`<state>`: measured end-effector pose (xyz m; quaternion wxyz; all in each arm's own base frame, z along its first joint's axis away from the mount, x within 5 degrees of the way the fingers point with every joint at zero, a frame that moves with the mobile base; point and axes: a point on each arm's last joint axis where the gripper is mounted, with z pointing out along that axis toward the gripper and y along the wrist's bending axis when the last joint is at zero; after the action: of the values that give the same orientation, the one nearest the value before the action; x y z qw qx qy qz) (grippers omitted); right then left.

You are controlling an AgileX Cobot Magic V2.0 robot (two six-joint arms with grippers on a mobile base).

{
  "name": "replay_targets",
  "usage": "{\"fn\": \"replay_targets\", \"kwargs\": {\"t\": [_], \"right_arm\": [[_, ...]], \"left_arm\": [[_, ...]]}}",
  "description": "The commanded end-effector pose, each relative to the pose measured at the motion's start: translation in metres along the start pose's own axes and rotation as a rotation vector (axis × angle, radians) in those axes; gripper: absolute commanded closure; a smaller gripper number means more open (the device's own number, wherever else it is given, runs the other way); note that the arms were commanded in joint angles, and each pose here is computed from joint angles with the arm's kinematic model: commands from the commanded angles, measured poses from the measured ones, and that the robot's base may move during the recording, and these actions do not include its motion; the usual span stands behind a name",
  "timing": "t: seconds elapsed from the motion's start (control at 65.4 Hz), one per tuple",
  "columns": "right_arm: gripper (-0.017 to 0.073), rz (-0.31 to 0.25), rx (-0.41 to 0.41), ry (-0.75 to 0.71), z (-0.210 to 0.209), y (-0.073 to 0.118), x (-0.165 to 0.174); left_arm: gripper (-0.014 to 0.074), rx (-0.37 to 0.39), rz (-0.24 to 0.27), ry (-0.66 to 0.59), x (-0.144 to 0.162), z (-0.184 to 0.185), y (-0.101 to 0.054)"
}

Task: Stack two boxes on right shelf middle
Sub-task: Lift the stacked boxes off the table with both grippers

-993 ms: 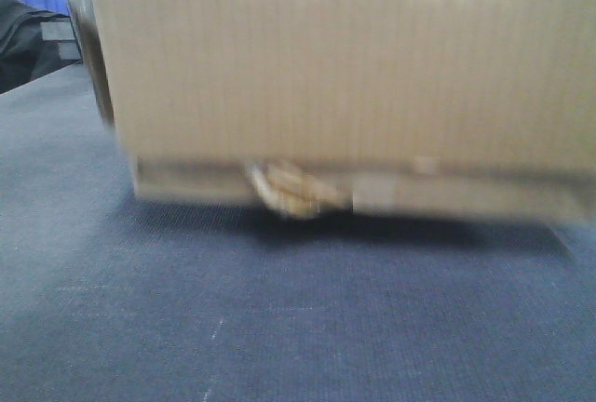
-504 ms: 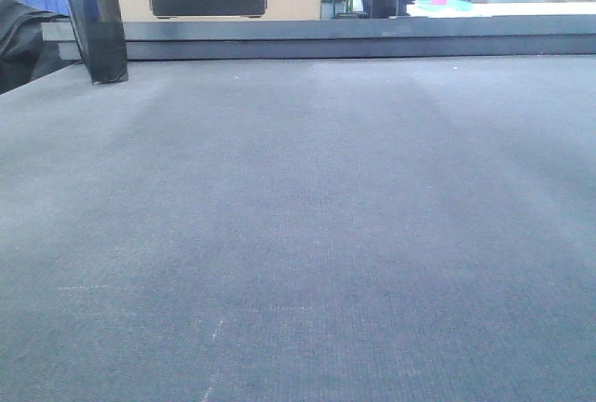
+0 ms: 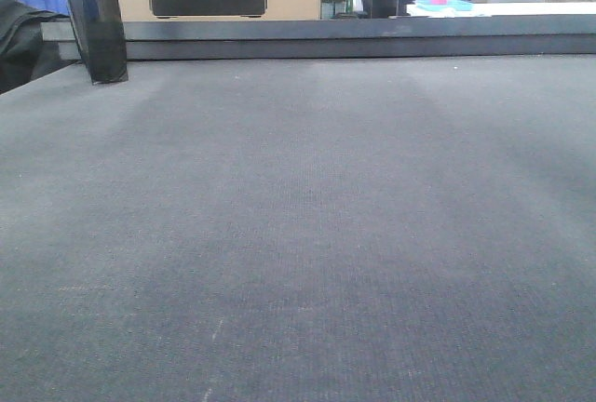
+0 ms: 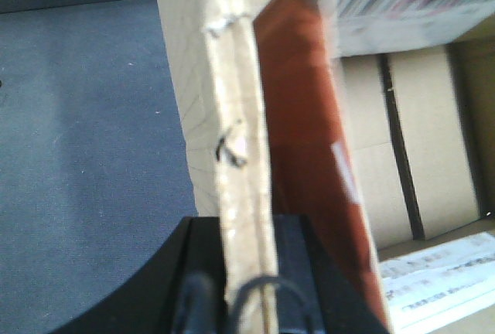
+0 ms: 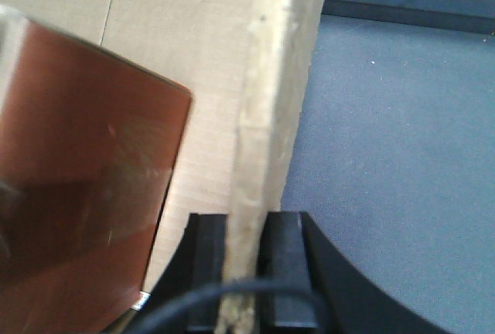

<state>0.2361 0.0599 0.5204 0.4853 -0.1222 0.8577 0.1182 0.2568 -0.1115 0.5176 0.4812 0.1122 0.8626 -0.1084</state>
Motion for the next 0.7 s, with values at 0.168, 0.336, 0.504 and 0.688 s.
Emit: {"fn": "replay_targets", "kwargs": {"t": [0.168, 0.336, 0.504, 0.688], "right_arm": [[0.0711, -0.019, 0.010, -0.093, -0.0088, 0.0003, -0.0086], [0.0711, -0.019, 0.010, -0.093, -0.0088, 0.0003, -0.0086], [0.0711, -0.019, 0.010, -0.093, -0.0088, 0.0003, -0.0086], [0.0711, -0.019, 0.010, -0.093, -0.0088, 0.0003, -0.0086]], "left_arm": [[0.0705, 0.017, -0.003, -0.102, -0.0095, -0.0104, -0.0005], [0.0705, 0.017, -0.003, -0.102, -0.0095, -0.0104, -0.0005], [0.0705, 0.017, -0.003, -0.102, -0.0095, -0.0104, -0.0005], [0.0705, 0.017, -0.003, -0.102, -0.0095, -0.0104, -0.0005]]}}
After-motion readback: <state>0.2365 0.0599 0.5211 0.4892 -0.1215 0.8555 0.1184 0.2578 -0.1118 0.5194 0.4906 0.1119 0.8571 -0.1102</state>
